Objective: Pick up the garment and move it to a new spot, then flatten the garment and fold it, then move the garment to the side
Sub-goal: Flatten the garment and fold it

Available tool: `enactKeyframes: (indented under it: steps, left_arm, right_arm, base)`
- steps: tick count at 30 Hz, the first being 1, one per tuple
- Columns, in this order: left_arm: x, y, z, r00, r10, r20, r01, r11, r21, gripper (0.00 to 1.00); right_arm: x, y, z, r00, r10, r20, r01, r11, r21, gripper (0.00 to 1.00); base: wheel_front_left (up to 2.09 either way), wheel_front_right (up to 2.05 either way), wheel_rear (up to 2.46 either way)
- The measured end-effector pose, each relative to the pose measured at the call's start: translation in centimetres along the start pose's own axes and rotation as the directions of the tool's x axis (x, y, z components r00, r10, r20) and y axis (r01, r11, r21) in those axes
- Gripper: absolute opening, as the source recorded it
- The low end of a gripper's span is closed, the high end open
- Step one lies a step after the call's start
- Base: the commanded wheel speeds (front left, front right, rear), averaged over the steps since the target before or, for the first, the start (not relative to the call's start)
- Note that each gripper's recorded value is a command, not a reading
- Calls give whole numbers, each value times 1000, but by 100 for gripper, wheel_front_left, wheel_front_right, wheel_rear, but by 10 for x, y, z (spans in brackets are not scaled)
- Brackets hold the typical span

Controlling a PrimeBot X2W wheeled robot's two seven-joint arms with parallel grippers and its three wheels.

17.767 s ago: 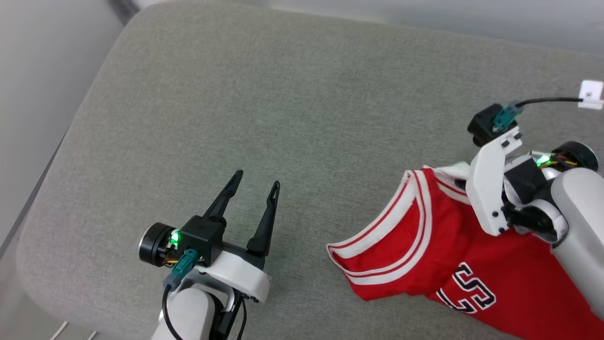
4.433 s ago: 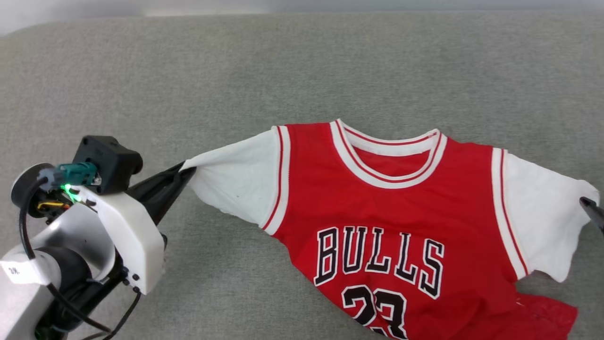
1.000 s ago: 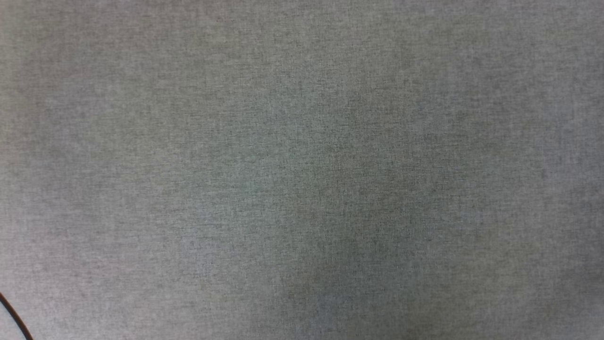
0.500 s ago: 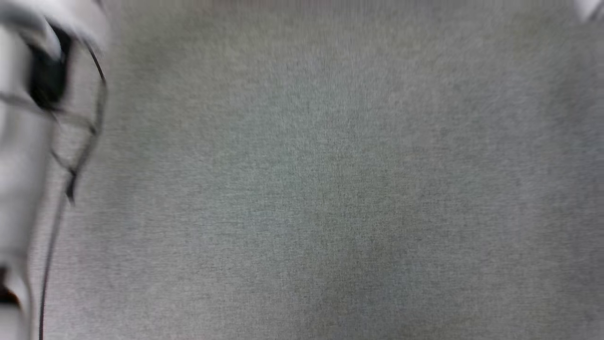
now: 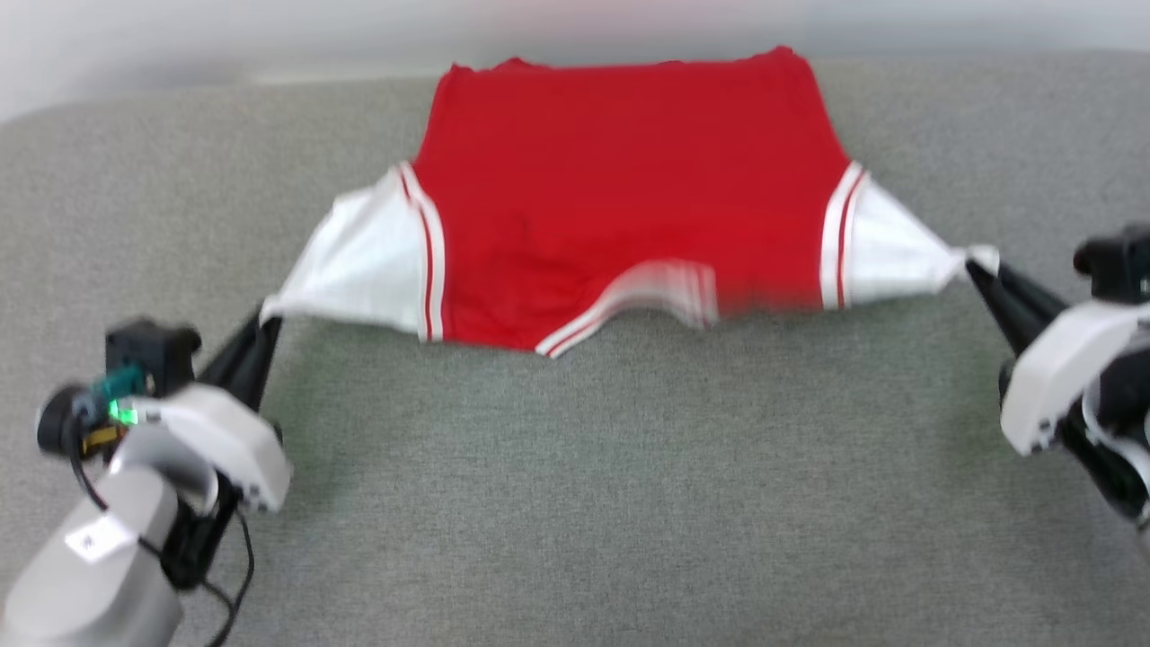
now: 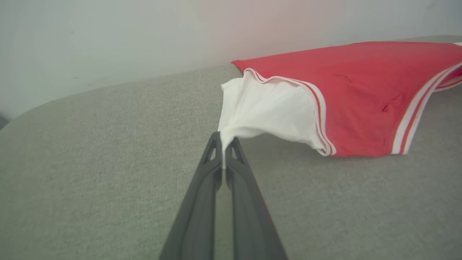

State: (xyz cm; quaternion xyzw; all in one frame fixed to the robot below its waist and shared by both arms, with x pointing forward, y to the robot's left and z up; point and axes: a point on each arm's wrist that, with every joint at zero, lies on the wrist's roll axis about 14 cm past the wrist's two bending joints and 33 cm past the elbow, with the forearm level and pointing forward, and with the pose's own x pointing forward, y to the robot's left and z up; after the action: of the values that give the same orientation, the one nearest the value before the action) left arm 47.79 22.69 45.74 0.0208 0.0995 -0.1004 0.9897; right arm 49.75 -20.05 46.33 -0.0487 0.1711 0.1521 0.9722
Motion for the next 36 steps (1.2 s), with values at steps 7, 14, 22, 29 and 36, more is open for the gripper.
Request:
enactKeyframes:
  steps: [7, 14, 22, 29, 36]
  left_arm:
    - [-59, -4, -30, 995, 10, -104, -13, 999, -31, 0]
    - [-106, -3, -47, 985, 31, -169, -42, 997, -63, 0]
    - [-143, -5, -58, 972, 32, -234, -54, 995, -86, 0]
    - [-171, -19, -91, 928, -6, -372, -41, 992, -117, 0]
    - [-175, -38, -106, 910, -49, -412, -23, 985, -168, 0]
  right_arm:
    - [-58, 5, -34, 996, 10, -88, -7, 999, 37, 0]
    - [-101, 3, -52, 991, -9, -133, 17, 999, 52, 0]
    - [-139, 1, -69, 981, -26, -195, 46, 994, 100, 0]
    - [-166, 9, -103, 951, -7, -309, 57, 986, 154, 0]
    - [-170, 14, -119, 933, 0, -360, 70, 981, 179, 0]
  base:
    - [0, 0, 0]
    - [0, 0, 0]
    - [0, 0, 0]
    - [0, 0, 0]
    - [0, 0, 0]
